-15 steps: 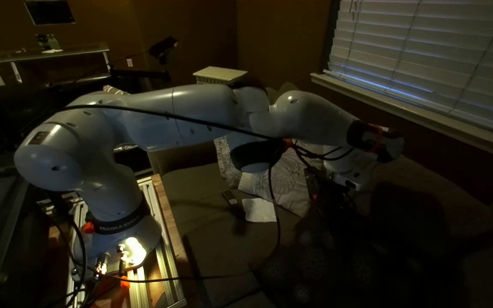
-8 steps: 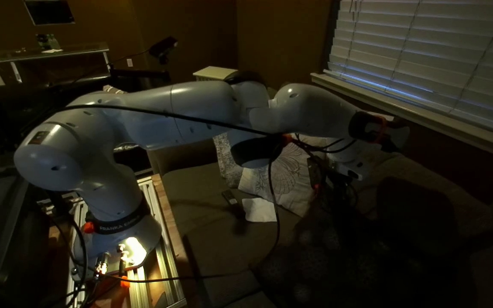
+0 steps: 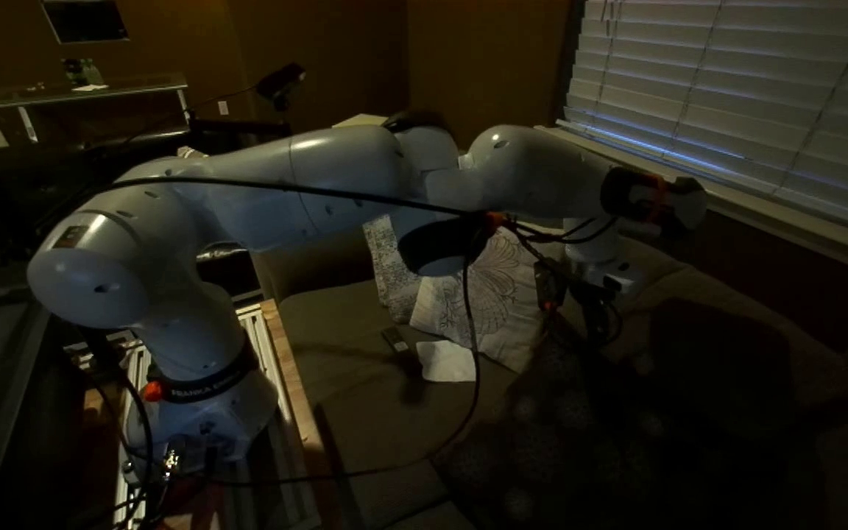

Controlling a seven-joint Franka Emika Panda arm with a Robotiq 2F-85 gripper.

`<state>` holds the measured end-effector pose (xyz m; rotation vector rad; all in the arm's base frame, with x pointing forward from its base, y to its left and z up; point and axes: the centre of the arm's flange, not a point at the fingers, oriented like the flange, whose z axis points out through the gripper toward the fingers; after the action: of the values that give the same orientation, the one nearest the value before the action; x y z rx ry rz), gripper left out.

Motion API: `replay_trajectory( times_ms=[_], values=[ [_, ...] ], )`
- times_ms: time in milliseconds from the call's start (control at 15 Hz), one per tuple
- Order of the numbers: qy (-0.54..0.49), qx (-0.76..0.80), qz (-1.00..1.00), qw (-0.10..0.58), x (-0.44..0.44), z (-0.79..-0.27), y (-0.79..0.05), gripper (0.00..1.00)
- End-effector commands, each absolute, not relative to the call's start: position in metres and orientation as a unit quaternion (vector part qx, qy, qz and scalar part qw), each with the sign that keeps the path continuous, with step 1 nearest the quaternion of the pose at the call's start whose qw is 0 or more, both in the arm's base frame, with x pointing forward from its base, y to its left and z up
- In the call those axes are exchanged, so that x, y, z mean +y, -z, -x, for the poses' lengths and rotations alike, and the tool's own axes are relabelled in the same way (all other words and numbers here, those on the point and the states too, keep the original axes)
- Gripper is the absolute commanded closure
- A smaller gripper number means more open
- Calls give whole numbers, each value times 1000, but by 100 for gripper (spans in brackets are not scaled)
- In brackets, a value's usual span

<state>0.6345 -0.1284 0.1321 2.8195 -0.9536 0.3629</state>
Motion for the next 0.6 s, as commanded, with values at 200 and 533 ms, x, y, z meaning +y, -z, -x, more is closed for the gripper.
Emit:
replay_trajectory(
  times_ms=[200,533],
  values=[
    [-239,-285,-911,177,-122,-645,-113,26],
    [-323,-310,-884,134,-116,-657,-102,0]
  ],
)
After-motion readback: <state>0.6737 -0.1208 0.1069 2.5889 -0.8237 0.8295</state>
